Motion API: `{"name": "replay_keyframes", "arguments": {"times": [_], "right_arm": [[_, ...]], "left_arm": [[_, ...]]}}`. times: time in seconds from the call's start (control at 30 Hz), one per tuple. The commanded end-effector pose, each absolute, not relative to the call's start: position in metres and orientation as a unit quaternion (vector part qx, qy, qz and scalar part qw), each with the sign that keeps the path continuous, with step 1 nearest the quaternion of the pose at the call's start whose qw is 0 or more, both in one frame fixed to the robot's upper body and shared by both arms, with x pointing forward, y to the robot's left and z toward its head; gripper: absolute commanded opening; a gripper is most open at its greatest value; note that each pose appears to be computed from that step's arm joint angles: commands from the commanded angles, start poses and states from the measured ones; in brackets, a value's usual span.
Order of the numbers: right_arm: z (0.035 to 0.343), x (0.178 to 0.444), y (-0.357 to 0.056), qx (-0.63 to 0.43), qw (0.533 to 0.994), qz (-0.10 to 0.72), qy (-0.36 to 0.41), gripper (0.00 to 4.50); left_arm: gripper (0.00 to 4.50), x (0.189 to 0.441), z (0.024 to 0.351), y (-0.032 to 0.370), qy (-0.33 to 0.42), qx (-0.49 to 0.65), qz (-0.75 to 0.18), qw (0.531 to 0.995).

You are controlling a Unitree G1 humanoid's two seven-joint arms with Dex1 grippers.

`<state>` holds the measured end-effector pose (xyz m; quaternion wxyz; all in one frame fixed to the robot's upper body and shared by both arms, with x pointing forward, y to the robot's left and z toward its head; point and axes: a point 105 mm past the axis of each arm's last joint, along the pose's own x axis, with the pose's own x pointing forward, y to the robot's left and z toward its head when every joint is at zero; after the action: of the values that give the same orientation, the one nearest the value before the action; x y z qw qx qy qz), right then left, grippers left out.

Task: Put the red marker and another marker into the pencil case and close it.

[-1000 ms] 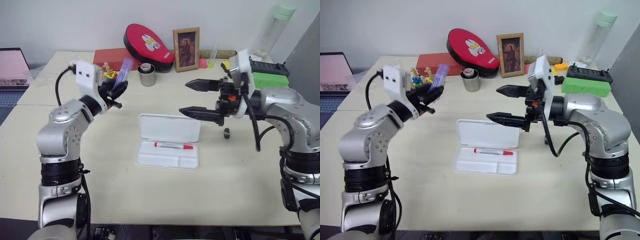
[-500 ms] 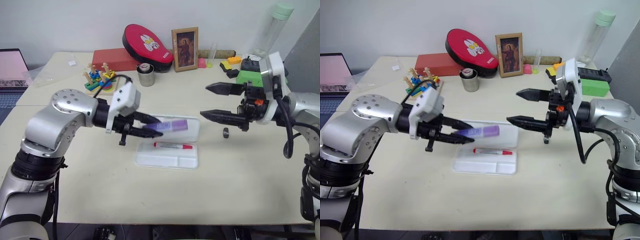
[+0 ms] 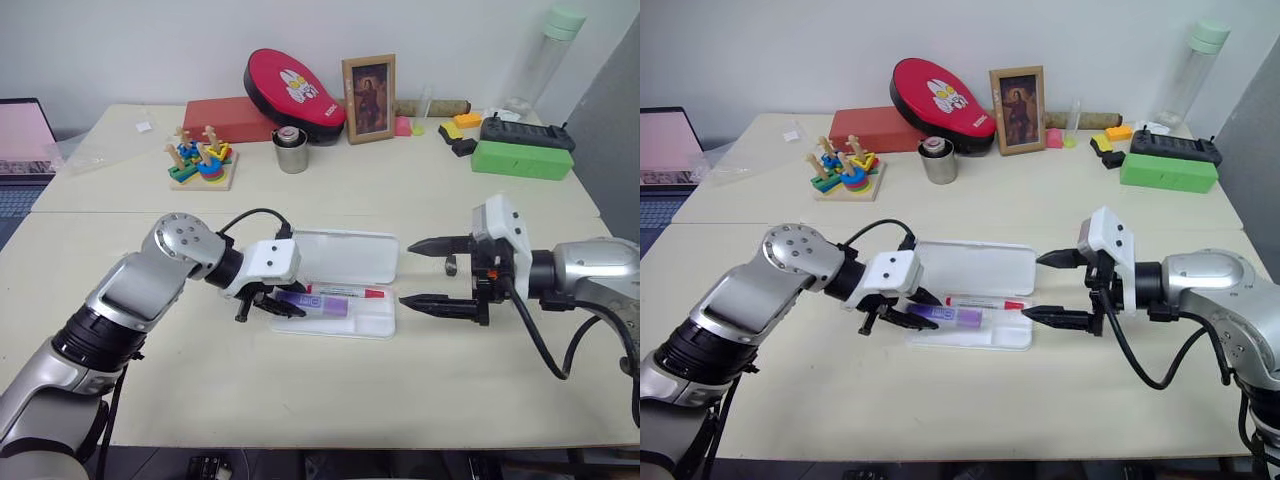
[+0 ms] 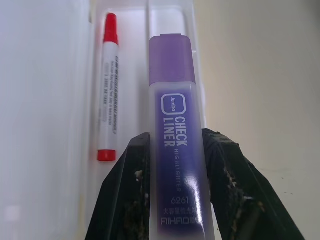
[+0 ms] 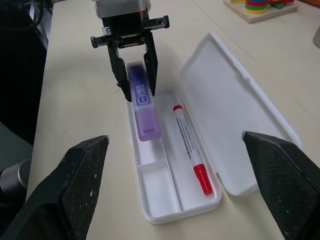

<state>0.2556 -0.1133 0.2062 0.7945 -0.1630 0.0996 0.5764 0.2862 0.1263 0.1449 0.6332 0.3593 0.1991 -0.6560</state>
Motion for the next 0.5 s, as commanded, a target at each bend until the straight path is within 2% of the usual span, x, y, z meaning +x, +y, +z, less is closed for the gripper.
{"name": "replay_keyframes", "arguments": {"times": [0.03, 0.17, 0.43, 0.5], "right_arm": [[0.217, 0.254, -0.111, -0.179, 0.794, 0.576, 0.072, 4.5], [0.219, 0.254, -0.109, -0.175, 0.795, 0.577, 0.065, 4.5], [0.219, 0.254, -0.107, -0.171, 0.797, 0.576, 0.062, 4.5], [0.219, 0.254, -0.107, -0.17, 0.797, 0.577, 0.06, 4.5]], "left_arm": [[1.19, 0.285, 0.144, 0.124, 0.196, 0.372, -0.656, 0.627], [1.19, 0.281, 0.133, 0.123, 0.22, 0.369, -0.654, 0.622], [1.19, 0.283, 0.134, 0.119, 0.22, 0.364, -0.65, 0.629], [1.89, 0.283, 0.135, 0.119, 0.22, 0.364, -0.649, 0.631]]}}
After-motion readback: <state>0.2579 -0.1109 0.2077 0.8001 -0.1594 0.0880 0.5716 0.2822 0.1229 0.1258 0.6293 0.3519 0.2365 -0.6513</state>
